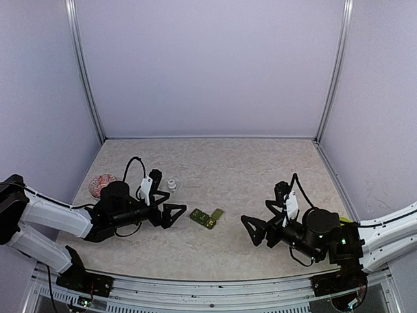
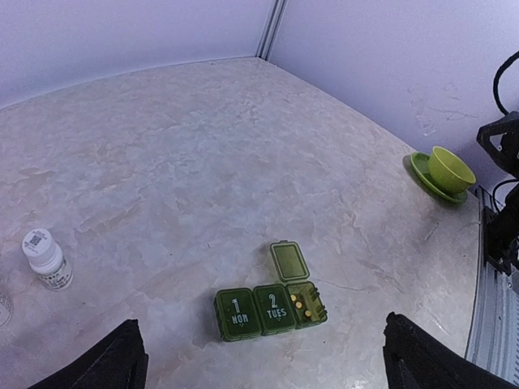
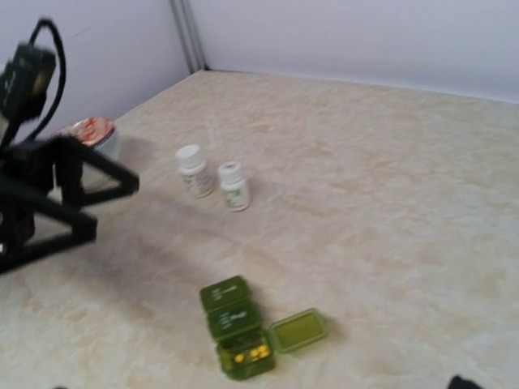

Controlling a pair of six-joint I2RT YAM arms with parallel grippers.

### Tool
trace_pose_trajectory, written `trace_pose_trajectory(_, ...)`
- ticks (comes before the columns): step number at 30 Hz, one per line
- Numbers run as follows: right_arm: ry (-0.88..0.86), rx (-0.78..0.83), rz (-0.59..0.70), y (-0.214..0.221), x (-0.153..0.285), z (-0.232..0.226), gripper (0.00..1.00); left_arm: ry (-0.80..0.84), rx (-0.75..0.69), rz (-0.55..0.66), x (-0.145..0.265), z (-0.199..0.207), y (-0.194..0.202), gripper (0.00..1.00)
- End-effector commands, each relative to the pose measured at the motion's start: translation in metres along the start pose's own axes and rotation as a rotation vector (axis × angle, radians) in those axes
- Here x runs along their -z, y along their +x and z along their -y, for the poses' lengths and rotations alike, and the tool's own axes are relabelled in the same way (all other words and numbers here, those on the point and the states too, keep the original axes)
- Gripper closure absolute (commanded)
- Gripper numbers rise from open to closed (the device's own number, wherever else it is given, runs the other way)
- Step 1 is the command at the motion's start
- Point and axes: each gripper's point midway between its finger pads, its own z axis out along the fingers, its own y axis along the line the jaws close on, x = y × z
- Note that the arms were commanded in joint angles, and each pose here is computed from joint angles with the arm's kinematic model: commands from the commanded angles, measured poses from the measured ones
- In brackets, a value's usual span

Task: Sort the pills into containers
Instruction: Hold the pill container at the center of the board.

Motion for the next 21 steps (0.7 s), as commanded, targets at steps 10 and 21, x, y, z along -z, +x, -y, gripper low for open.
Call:
trace_pose_trajectory(10,0.077,-0.093,0.011,0.006,-0.005,0.031,0.0,0.039,0.072,0.004,-0.013,0.002,0.012,0.01)
trace_pose_trajectory(21,0.042,-0.069,-0.048,0.013,-0.029,0.021,0.0,0.043,0.195,-0.007,-0.032,-0.006,0.006,0.01)
